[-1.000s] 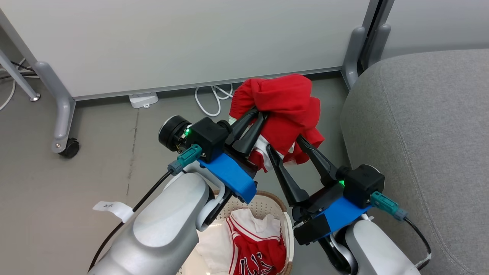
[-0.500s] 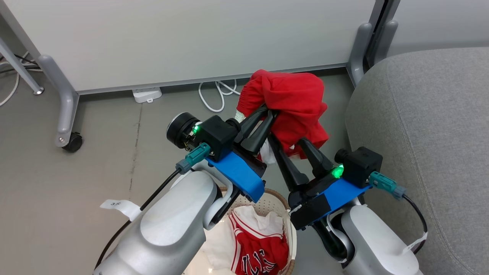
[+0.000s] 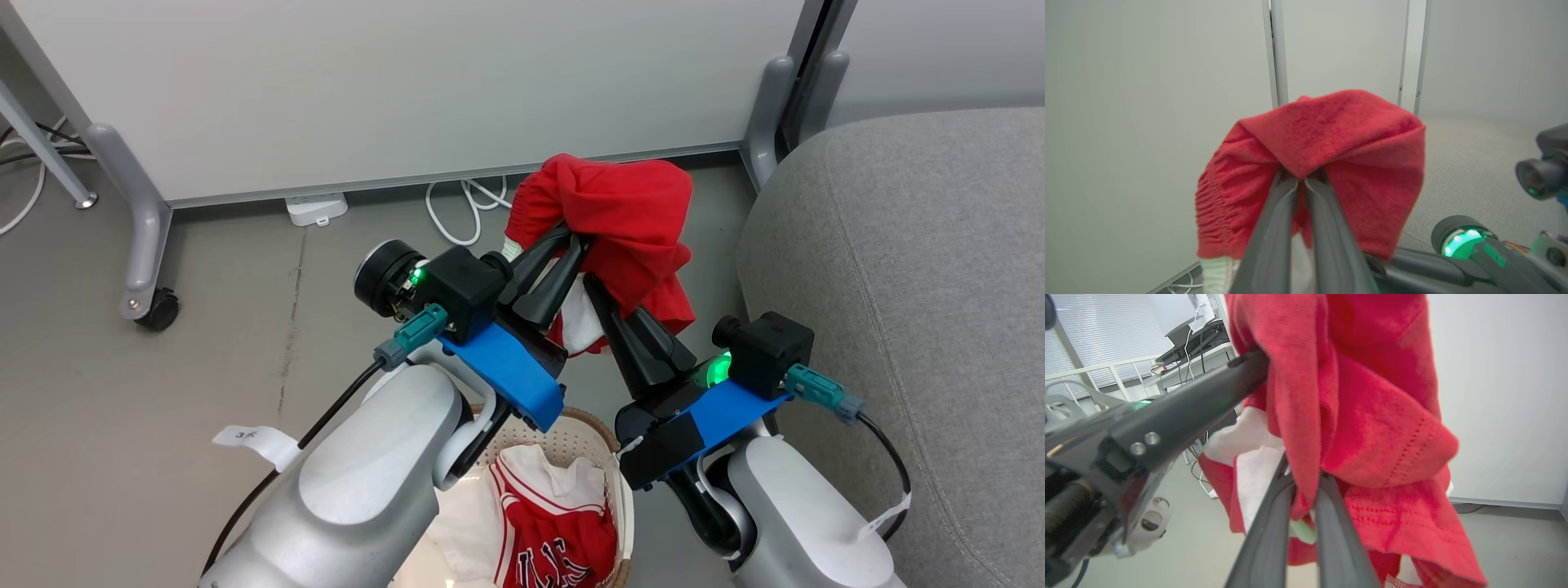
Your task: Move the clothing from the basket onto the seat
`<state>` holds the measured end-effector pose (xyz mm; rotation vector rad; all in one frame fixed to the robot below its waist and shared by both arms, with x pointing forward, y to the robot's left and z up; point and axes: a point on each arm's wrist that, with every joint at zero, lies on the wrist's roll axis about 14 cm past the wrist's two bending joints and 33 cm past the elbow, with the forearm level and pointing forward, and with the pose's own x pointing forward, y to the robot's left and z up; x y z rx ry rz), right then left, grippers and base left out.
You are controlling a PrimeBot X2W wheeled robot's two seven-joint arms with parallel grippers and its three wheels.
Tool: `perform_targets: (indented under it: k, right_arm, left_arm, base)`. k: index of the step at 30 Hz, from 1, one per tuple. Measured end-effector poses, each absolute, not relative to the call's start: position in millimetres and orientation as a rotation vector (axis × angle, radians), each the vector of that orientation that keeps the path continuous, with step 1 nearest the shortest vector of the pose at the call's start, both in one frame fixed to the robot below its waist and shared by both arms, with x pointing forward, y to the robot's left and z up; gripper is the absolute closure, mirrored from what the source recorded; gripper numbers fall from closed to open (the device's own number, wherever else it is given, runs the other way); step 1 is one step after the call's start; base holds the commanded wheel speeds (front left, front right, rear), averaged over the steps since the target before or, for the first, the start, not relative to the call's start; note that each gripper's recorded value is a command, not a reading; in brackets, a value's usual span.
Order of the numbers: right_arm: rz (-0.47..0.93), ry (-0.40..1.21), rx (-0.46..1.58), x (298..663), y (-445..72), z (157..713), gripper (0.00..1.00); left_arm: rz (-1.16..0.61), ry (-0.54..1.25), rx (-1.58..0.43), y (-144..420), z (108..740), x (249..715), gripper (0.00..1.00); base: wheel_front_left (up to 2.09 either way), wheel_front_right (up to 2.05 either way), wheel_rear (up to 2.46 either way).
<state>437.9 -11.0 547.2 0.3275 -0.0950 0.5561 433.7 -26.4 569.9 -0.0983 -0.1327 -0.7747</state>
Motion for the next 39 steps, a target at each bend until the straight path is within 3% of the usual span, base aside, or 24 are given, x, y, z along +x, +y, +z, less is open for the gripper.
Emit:
perform_targets:
  k: [16, 17, 18, 39]
  right_arm:
    - [0.562, -0.102, 0.315, 436.4, -10.0, 549.3, 1.0]
    - [0.562, -0.102, 0.315, 436.4, -9.8, 549.2, 1.0]
    - [0.563, -0.102, 0.315, 436.4, -9.7, 549.1, 1.0]
    - [0.52, -0.107, 0.296, 440.9, -23.9, 544.4, 1.0]
  left_arm:
    - [-0.77, -0.132, -0.09, -25.1, 569.5, 433.8, 1.0]
    - [-0.764, -0.133, -0.097, -24.0, 570.0, 434.6, 0.65]
    - [-0.761, -0.132, -0.099, -23.3, 569.9, 435.0, 0.0]
    - [-0.76, -0.111, -0.092, -24.3, 560.0, 440.3, 0.0]
  base:
    - [0.0, 0.0, 0.0]
    - [0.0, 0.0, 0.0]
    - [0.0, 0.0, 0.0]
    - [0.0, 0.0, 0.0]
